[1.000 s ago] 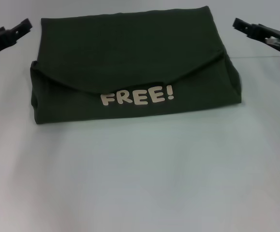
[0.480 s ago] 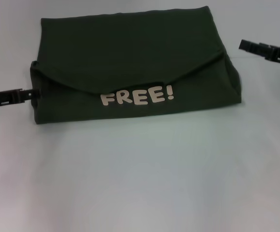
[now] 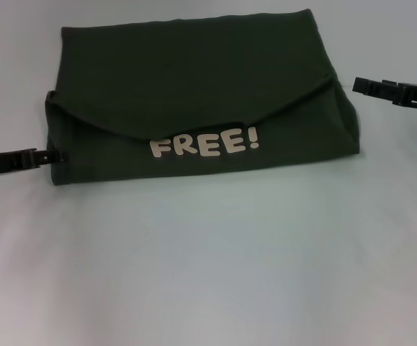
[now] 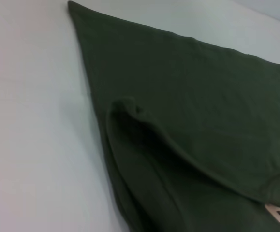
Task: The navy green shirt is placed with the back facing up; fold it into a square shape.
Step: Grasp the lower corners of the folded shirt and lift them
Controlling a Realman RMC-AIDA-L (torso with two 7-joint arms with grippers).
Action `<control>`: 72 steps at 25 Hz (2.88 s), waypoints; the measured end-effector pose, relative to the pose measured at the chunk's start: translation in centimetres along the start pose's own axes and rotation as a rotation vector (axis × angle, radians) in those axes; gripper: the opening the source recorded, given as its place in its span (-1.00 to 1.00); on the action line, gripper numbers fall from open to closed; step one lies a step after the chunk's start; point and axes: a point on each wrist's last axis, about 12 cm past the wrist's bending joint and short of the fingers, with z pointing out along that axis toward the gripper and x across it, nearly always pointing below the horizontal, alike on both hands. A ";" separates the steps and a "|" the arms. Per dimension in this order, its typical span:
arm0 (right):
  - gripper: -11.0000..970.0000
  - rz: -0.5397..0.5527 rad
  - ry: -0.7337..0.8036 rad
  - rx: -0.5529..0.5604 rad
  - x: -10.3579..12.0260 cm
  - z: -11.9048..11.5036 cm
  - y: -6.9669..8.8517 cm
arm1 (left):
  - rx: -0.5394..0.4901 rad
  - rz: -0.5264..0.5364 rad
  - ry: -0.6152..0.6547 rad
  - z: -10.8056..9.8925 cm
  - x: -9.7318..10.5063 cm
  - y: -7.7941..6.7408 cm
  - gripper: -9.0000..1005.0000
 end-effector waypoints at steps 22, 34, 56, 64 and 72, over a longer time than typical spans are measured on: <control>0.72 -0.005 0.020 0.019 0.5 -0.1 -0.3 | 0.026 0.011 0.038 2.2 1.0 -1.7 0.74; 0.72 -0.008 0.024 0.022 0.6 0.0 -0.2 | 0.024 -0.011 0.033 2.2 1.3 -1.6 0.26; 0.71 0.064 0.124 0.041 -0.2 -0.3 -0.4 | -0.014 -0.009 0.058 2.5 1.1 -1.5 -0.88; 0.71 0.136 0.314 0.120 -2.2 0.1 -0.3 | -0.016 -0.019 0.053 2.4 0.7 -1.5 -0.93; 0.70 0.082 0.384 0.193 -2.3 2.3 0.6 | -0.016 -0.018 0.054 2.4 0.6 -1.6 -0.92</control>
